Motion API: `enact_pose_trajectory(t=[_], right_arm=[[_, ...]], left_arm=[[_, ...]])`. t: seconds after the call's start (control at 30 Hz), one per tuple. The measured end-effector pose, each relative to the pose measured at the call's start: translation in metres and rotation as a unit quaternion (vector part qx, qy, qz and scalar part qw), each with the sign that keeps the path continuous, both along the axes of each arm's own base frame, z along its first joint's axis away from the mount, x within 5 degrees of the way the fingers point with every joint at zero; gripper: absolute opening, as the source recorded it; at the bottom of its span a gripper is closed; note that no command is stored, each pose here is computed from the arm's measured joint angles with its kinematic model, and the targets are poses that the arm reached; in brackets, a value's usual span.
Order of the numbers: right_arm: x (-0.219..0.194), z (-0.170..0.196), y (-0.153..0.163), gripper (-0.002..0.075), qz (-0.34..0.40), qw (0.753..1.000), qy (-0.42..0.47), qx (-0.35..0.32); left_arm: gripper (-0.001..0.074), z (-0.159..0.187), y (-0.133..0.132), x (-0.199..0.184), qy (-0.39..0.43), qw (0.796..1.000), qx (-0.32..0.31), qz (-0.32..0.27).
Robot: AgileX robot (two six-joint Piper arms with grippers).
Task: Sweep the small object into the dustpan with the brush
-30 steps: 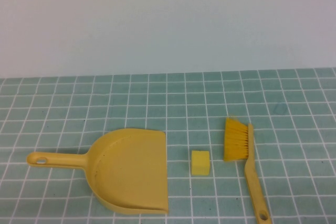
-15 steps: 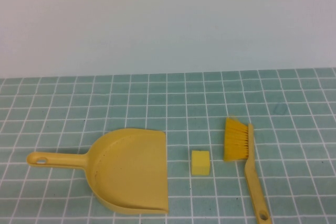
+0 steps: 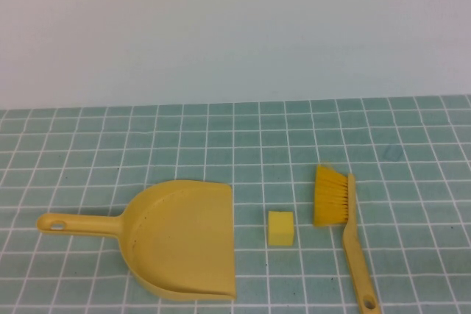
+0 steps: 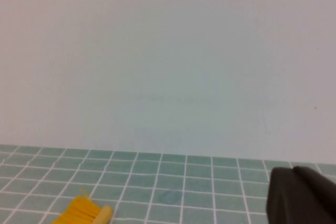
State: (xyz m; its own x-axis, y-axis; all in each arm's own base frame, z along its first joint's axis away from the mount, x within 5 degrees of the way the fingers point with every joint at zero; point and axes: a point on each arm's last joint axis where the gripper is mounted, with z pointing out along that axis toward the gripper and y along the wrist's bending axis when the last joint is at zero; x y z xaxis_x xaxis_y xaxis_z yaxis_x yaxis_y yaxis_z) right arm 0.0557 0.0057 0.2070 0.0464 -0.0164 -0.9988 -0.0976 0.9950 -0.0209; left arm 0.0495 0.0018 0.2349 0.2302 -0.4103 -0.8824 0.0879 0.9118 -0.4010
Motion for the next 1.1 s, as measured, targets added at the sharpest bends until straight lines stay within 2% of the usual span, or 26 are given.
enact_pose_trajectory(t=[0.23, 0.43, 0.57, 0.7, 0.83, 0.9, 1.1], right_arm=[[-0.009, 0.039, 0.003, -0.0001, 0.021, 0.998, 0.060, 0.000], [-0.005, 0.062, 0.008, -0.0001, 0.046, 0.974, 0.222, -0.018], [0.002, 0.069, 0.014, -0.0001, 0.071, 0.946, 0.317, -0.006], [0.012, 0.070, 0.016, -0.0001, 0.076, 0.937, 0.340, -0.004], [0.019, 0.067, 0.018, -0.0001, 0.081, 0.927, 0.366, 0.008], [0.024, 0.065, 0.020, -0.0001, 0.090, 0.910, 0.405, 0.008], [0.060, 0.056, 0.028, -0.0001, 0.121, 0.834, 0.538, -0.011]], left_arm=[[0.0000, 0.036, -0.009, -0.011, 0.099, 0.994, 0.010, -0.050], [0.0000, 0.055, -0.020, -0.014, 0.207, 0.972, -0.002, -0.109], [0.0000, 0.056, -0.024, -0.010, 0.220, 0.966, -0.001, -0.132], [0.0000, 0.047, -0.023, -0.004, 0.215, 0.968, -0.015, -0.125], [0.0000, 0.044, -0.025, -0.003, 0.242, 0.960, -0.024, -0.141], [0.0000, 0.039, -0.027, -0.001, 0.273, 0.950, -0.022, -0.150], [0.0000, 0.033, -0.032, 0.010, 0.317, 0.931, -0.002, -0.178]])
